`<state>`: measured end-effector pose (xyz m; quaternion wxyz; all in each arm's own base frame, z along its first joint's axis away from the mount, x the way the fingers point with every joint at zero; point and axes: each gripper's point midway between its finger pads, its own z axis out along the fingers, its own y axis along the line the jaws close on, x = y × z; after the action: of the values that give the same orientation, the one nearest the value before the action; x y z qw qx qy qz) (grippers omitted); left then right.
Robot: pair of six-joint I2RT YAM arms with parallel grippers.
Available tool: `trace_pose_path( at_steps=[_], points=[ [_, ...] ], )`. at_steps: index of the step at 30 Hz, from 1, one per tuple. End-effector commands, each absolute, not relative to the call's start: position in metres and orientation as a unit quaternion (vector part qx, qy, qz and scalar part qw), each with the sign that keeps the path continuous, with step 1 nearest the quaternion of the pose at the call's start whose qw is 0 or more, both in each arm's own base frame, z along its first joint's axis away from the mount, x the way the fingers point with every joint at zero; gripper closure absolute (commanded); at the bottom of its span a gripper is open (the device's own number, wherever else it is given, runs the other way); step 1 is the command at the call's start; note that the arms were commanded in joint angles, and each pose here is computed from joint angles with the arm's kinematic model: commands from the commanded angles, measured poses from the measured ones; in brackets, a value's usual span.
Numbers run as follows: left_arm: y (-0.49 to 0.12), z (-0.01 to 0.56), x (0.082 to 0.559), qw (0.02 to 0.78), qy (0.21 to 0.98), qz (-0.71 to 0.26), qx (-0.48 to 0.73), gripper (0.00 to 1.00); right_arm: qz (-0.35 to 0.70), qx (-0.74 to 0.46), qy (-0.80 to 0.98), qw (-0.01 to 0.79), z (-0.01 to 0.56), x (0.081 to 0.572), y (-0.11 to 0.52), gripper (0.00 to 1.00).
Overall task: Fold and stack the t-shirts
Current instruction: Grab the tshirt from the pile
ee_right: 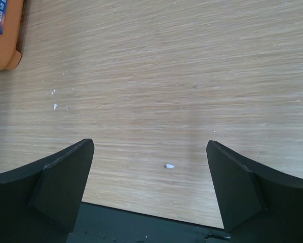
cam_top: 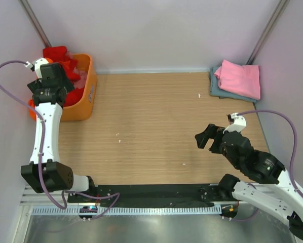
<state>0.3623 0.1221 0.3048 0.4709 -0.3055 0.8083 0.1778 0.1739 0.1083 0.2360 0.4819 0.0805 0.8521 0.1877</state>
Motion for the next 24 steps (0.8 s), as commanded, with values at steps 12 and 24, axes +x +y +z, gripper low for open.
trace_pose_path(
  at_steps=[12,24],
  points=[
    [0.151,0.263,0.379,0.413,0.810,0.255,-0.330,0.02,0.200,0.081,0.848,0.485,0.235,0.173,0.110,0.00],
    [0.182,0.209,0.401,0.328,0.830,0.311,-0.325,0.15,0.205,0.068,0.851,0.479,0.234,0.172,0.115,0.00]
  ],
)
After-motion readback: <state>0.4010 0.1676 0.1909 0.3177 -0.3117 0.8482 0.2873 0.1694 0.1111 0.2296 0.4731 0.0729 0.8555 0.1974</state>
